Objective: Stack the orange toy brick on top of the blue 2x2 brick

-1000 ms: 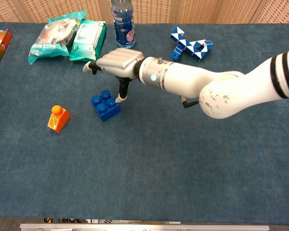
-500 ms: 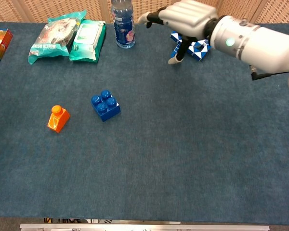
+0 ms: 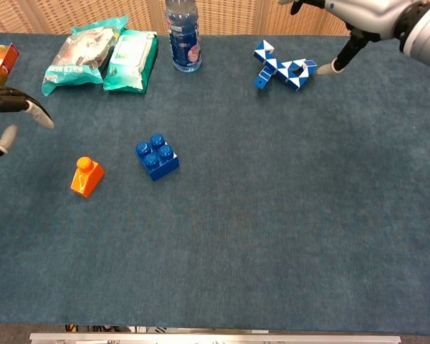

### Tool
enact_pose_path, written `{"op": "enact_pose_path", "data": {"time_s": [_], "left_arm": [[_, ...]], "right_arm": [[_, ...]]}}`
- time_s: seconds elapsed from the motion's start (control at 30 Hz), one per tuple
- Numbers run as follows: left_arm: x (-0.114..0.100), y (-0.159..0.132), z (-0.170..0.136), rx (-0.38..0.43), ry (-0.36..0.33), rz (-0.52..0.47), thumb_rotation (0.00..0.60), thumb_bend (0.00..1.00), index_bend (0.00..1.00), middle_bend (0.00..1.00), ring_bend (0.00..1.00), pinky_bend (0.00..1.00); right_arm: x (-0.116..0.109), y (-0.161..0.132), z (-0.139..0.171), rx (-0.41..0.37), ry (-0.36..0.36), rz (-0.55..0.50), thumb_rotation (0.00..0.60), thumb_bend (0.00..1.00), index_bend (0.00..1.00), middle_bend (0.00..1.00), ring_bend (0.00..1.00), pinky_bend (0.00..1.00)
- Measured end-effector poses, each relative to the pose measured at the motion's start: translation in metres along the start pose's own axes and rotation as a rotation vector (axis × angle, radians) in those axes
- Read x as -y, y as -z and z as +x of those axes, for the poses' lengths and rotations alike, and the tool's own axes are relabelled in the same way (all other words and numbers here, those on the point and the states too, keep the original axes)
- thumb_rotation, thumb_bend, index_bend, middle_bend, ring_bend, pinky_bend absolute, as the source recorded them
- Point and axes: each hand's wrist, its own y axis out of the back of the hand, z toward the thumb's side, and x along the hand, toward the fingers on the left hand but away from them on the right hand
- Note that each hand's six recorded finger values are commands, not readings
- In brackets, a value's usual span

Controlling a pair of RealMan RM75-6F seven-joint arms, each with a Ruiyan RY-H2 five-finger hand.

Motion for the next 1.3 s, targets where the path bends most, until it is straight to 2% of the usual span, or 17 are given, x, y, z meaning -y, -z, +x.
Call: {"op": "enact_pose_path", "data": {"time_s": [0.03,0.13,0.23,0.47,0.7,0.87,1.0,1.07,1.3], "left_arm": [[0.001,-0.001,0.003,0.005,0.007,-0.006,0.333,0.68,0.32,0.28,0.12,0.07],[0.005,-0.005,0.012,0.021,0.026,-0.033,0.259,0.63,0.33,0.28,0.11,0.06],[0.008,-0.011,0.022,0.044,0.046,-0.044,0.229,0.63,0.33,0.28,0.10,0.05],[0.020,-0.023,0.047,0.083,0.082,-0.026,0.227,0.63,0.33,0.28,0.09,0.05],[0.032,-0.027,0.063,0.079,0.118,-0.017,0.224,0.62,0.33,0.28,0.09,0.05],[0.040,-0.025,0.067,0.065,0.143,0.018,0.227,0.61,0.34,0.26,0.08,0.05],[0.044,-0.024,0.065,0.053,0.154,0.056,0.203,0.59,0.33,0.24,0.06,0.04],[0.045,-0.023,0.063,0.044,0.147,0.068,0.204,0.56,0.30,0.22,0.06,0.04],[0.048,-0.021,0.059,0.017,0.104,0.092,0.269,0.34,0.13,0.18,0.06,0.04]], "right_arm": [[0.000,0.003,0.002,0.006,0.000,0.000,0.600,0.08,0.11,0.24,0.15,0.23],[-0.001,0.010,0.009,0.026,0.001,0.000,0.600,0.08,0.11,0.24,0.15,0.23],[-0.001,0.017,0.015,0.043,0.005,-0.005,0.600,0.08,0.11,0.24,0.15,0.23],[-0.001,0.027,0.025,0.066,0.003,-0.012,0.600,0.08,0.11,0.25,0.15,0.23],[-0.001,0.036,0.033,0.086,-0.001,-0.021,0.600,0.08,0.11,0.25,0.14,0.23],[0.001,0.043,0.037,0.098,-0.003,-0.030,0.600,0.08,0.11,0.25,0.14,0.23],[0.004,0.046,0.039,0.101,-0.009,-0.034,0.600,0.08,0.11,0.25,0.14,0.23],[0.004,0.047,0.040,0.101,-0.010,-0.034,0.600,0.08,0.11,0.25,0.14,0.23],[0.005,0.048,0.041,0.101,-0.008,-0.042,0.600,0.08,0.11,0.25,0.14,0.23]]}}
